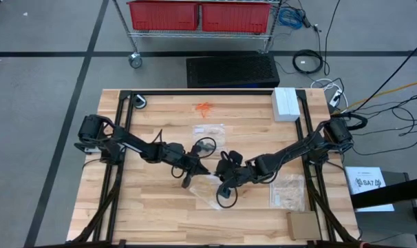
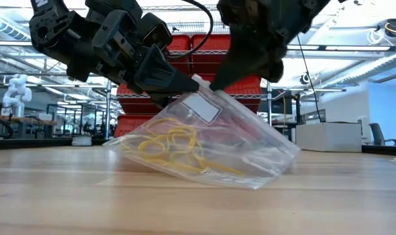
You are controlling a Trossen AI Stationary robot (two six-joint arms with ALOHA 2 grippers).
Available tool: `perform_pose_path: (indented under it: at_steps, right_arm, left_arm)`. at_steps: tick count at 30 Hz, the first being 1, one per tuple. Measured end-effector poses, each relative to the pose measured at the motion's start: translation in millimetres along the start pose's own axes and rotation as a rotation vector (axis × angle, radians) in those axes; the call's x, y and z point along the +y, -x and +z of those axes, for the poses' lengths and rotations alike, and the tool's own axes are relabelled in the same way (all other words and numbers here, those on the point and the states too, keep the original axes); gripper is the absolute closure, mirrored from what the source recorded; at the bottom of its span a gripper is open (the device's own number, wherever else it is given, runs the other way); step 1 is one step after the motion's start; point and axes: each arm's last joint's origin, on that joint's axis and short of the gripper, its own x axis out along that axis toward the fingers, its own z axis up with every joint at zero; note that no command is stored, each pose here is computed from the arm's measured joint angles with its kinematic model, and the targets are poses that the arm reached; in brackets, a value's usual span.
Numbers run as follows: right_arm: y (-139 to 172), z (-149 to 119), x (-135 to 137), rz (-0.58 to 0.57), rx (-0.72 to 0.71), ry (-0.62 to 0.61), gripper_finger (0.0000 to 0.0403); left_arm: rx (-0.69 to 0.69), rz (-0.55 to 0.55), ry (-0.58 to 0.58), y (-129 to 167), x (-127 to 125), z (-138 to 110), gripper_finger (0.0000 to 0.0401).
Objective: Sort rubber bands
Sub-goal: Close the zip bag
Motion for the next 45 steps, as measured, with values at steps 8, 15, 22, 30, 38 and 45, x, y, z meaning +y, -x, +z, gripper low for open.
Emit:
perform_pose_path:
  at_steps: [8,15,22,30,38,45]
  right_arm:
    - [3,-13,2,-0.005,0.108,-0.017,0.0395]
    - [8,-27,4,-0.009,0.23,-0.037,0.0397]
    - [12,-39,5,-0.036,0.315,-0.054,0.0403]
    - [17,-34,8,-0.025,0.261,-0.087,0.0375]
    - [22,-23,4,-0.078,0.146,-0.096,0.0289]
    - [16,-11,1,-0.039,0.084,-0.055,0.0263]
  left_arm:
    - [-0.004,-0.001,-0.001,0,0,0,0.04]
    - [-0.008,0.008,-0.001,0,0,1,0.04]
    - [-0.011,0.018,-0.001,0,1,1,0.04]
    - [-0.01,0.018,0.002,0,1,1,0.04]
    - [-0.007,0.019,0.002,0,1,1,0.04]
    - [-0.007,0.019,0.002,0,1,1,0.04]
